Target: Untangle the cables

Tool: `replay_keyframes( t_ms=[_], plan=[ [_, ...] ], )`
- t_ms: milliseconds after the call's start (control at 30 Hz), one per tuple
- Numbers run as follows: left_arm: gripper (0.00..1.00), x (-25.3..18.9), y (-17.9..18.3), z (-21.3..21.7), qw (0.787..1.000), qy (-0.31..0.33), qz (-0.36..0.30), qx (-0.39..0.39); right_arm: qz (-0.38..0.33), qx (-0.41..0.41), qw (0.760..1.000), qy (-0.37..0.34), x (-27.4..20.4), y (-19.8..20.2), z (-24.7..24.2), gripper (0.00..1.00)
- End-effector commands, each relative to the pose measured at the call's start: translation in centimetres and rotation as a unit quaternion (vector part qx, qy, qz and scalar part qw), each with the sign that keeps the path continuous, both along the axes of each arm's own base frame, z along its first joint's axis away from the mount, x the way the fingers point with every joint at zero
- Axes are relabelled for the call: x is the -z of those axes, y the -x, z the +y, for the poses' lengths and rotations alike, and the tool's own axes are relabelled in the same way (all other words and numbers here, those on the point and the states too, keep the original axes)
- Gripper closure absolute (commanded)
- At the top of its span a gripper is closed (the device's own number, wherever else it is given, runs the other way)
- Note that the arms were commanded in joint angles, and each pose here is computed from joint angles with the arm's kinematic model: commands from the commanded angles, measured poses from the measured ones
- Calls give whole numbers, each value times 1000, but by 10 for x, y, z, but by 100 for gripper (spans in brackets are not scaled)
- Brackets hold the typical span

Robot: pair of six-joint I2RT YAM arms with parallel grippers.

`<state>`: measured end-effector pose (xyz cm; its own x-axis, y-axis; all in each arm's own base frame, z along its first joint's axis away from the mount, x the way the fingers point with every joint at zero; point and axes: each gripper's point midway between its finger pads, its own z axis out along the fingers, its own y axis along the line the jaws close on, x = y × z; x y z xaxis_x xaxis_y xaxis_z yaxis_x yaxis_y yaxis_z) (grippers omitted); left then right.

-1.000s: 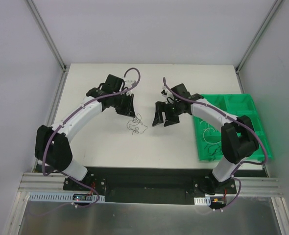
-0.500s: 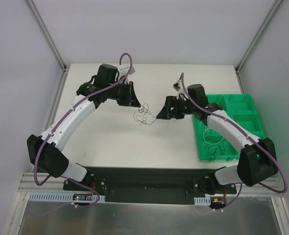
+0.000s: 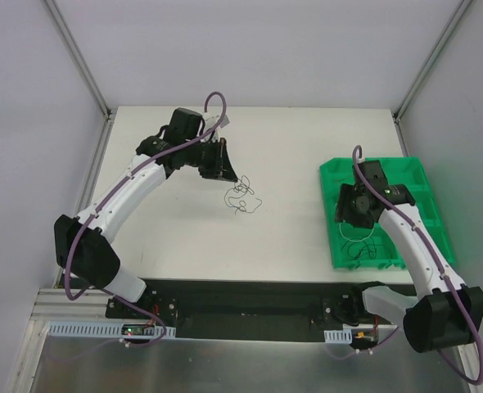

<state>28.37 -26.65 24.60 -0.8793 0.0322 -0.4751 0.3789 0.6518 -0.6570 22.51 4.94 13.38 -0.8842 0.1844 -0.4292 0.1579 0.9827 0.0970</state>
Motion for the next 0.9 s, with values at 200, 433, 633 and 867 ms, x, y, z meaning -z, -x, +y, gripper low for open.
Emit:
replay_keyframes(
  t_ms=[200,433,633,867],
  plan=[
    [100,25,4,-9,998,6,50,26,33,147,987,53,14,25,-52,52],
    [100,27,8,-11,998,9,58,37,-21,207,978,13,0,-6,-92,54],
    [100,30,8,-12,997,9,62,45,-26,136,990,19,4,-45,-105,56],
    [100,31,8,-11,997,4,55,50,13,103,994,-17,27,-61,-98,72]
  ],
)
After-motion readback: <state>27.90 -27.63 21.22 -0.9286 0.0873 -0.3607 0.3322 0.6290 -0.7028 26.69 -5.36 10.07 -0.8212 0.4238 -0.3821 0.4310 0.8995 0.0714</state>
